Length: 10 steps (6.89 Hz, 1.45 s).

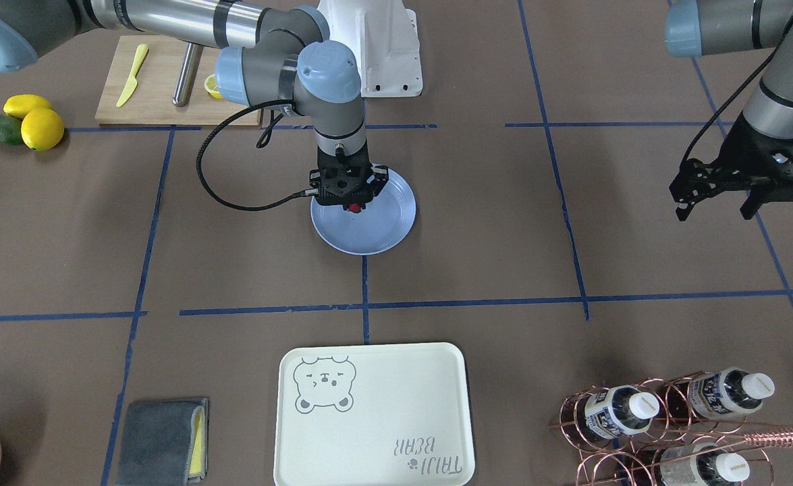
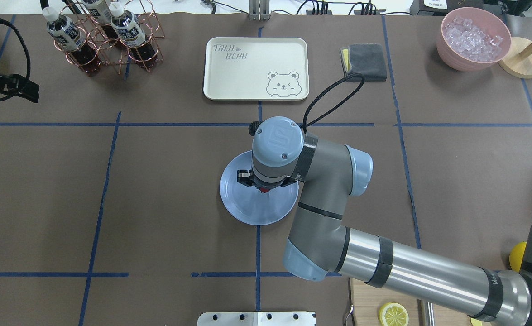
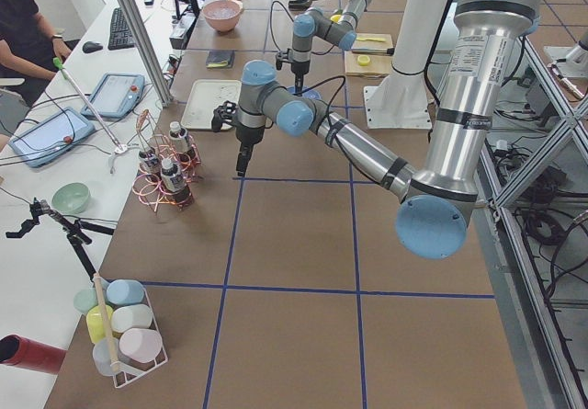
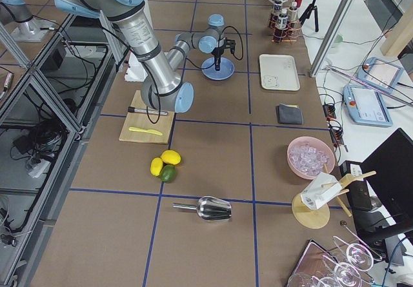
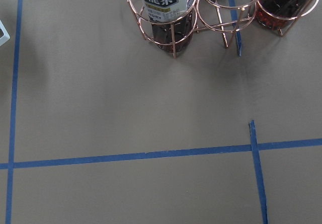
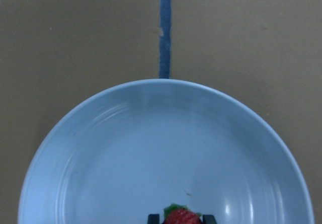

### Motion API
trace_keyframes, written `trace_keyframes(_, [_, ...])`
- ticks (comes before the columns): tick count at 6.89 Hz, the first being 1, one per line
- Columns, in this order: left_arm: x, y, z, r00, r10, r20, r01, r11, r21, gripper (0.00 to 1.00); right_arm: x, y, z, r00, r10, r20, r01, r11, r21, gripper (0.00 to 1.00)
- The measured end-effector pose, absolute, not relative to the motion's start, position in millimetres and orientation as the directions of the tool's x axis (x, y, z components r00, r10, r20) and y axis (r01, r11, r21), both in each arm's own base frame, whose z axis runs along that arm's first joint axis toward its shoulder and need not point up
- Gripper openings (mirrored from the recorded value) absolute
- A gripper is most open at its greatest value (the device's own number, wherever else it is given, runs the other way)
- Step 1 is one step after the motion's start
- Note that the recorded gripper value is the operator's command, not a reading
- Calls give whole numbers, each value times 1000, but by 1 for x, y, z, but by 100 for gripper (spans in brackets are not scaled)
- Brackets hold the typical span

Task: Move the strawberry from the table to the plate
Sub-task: 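Carry the strawberry with the right gripper over the plate and lower it, then open the right gripper to drop the strawberry onto the plate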

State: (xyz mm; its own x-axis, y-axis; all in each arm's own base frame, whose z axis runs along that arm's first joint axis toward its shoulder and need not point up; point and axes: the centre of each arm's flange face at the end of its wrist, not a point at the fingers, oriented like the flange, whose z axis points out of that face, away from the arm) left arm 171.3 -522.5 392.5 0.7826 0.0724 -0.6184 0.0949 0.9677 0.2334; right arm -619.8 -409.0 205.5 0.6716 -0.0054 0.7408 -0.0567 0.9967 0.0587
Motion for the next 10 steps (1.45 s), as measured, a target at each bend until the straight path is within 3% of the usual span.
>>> trace_keyframes(1, [170,-523,393,783,72,-618,96,968,234,100,-626,-408,206,670,-8,742,-55,997,61,0])
trace_keyframes(2, [170,-523,393,783,71,-618,96,968,233,100,-629,-408,205,669,-10,743,-54,997,62,55])
trace_keyframes(3, [169,-523,393,783,69,-618,98,968,233,100,-630,-408,205,669,-9,743,-55,997,61,99])
trace_keyframes(7, [169,-526,400,787,62,-613,97,970,224,100,-599,-423,181,628,2,778,-77,995,60,100])
trace_keyframes(10, [139,-530,423,771,94,-630,51,977,209,100,-463,-459,193,591,34,806,-124,991,49,100])
